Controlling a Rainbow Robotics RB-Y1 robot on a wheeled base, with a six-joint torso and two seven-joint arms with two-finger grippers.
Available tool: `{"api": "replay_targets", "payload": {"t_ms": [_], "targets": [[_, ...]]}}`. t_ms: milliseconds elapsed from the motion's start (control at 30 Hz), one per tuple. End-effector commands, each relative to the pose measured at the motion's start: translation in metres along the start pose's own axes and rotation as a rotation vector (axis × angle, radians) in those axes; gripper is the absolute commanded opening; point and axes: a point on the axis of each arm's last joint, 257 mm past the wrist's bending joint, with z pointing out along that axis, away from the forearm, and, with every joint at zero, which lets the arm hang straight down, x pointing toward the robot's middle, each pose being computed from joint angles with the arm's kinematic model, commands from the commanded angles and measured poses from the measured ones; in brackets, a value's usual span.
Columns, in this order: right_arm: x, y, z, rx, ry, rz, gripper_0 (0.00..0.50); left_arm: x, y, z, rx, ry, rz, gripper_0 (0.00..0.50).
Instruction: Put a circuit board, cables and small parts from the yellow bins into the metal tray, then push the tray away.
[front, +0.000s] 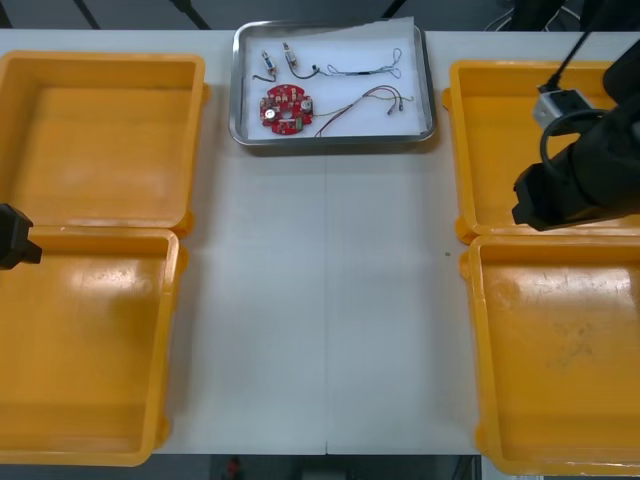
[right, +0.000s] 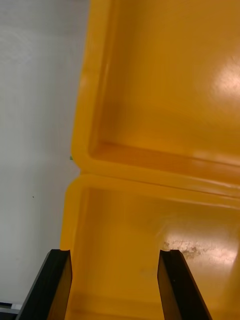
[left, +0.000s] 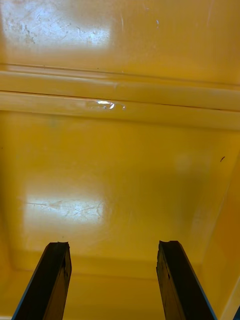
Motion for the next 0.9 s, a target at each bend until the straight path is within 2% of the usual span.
{"api": "replay_targets", "payload": {"t_ms": [33, 233, 500, 900], "targets": [[0.01, -0.044, -0.017, 0.024, -0.018, 0.155, 0.5, -0.011, 0.012, -0.014, -0.042, -0.039, 0.081, 0.5], [0.025, -0.082, -0.019, 0.038, -0.01, 0.272, 0.5, -0.011, 0.012, -0.014, -0.042, -0.039, 0.081, 0.5], [0.041, -0.12, -0.007, 0.043, 0.053, 0.393, 0.5, -0.011, 0.012, -0.014, -0.042, -0.039, 0.081, 0.5], [0.035, -0.135, 0.015, 0.01, 0.056, 0.278, 0.5, -0.011, 0.012, -0.014, -0.042, -0.039, 0.081, 0.5]]}}
